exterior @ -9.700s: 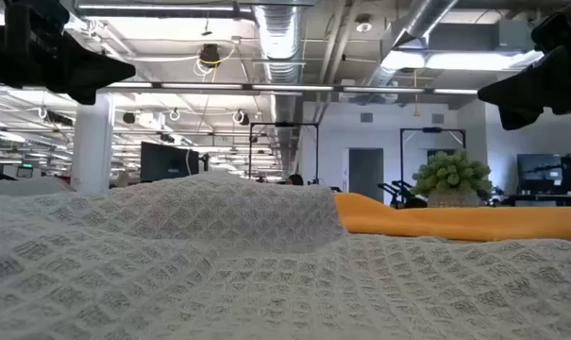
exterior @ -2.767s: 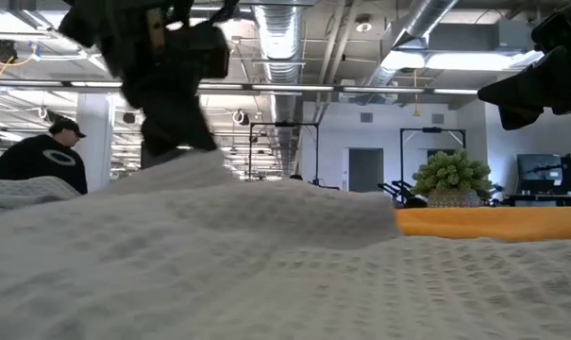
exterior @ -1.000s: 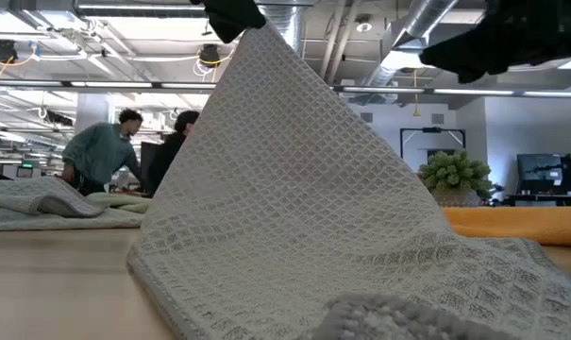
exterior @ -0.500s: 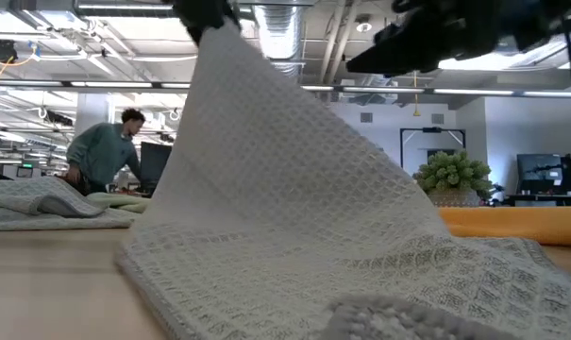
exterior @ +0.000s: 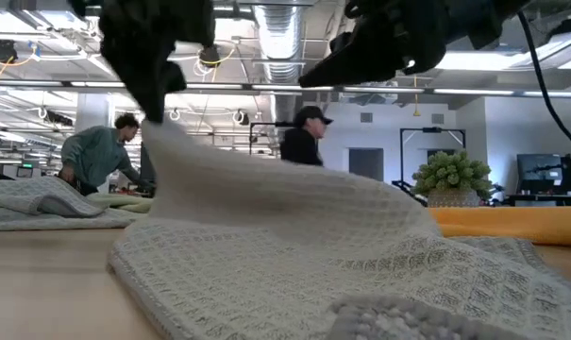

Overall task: Fold microfiber towels
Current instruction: Fold the bottom gray towel

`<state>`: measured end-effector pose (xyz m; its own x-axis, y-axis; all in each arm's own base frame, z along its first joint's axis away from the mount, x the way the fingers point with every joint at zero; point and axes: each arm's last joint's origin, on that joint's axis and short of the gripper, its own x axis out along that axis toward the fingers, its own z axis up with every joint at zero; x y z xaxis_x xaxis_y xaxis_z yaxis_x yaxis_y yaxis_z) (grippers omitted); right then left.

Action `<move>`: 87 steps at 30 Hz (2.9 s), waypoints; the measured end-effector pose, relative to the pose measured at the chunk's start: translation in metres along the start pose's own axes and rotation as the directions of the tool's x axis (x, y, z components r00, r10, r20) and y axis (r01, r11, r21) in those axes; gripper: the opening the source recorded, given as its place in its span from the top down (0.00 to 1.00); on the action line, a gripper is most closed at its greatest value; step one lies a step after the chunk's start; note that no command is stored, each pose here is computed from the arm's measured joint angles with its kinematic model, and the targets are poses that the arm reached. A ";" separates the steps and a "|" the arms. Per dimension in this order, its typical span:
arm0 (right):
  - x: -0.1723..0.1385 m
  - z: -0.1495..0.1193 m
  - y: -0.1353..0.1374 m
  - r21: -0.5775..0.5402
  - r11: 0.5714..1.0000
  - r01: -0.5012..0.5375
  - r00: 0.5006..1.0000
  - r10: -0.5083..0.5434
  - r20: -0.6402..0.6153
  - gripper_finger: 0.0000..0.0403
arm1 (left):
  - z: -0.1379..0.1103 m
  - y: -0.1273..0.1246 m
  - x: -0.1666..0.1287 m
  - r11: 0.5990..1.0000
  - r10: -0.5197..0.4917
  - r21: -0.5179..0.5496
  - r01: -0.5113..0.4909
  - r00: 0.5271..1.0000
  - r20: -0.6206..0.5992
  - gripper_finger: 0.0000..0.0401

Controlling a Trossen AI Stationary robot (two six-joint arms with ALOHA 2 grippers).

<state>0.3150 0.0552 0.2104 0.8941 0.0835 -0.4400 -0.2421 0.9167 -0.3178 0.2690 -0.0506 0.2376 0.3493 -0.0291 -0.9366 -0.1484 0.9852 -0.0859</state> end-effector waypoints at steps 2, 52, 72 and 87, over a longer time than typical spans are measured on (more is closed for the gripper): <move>0.000 -0.001 0.001 -0.001 1.000 -0.007 1.000 0.007 -0.020 0.72 | -0.007 0.002 0.009 1.000 0.010 -0.018 -0.010 1.000 -0.018 1.00; -0.005 -0.019 0.012 0.104 0.988 -0.113 0.970 0.132 -0.203 0.72 | -0.025 0.051 0.049 0.945 -0.024 -0.327 0.015 0.999 -0.024 0.70; -0.005 -0.019 0.012 0.105 0.988 -0.113 0.970 0.133 -0.204 0.72 | -0.016 0.050 0.049 0.970 -0.027 -0.238 0.043 0.997 0.068 0.99; 0.001 -0.012 -0.007 0.129 0.991 -0.034 0.996 0.044 -0.074 0.72 | 0.033 0.000 -0.010 0.885 -0.121 0.465 -0.017 0.957 0.264 1.00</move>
<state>0.3133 0.0442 0.2026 0.8521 0.0949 -0.5147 -0.2223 0.9559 -0.1918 0.2960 -0.0444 0.2587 0.5960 -0.1022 -0.7964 0.2934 0.9510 0.0976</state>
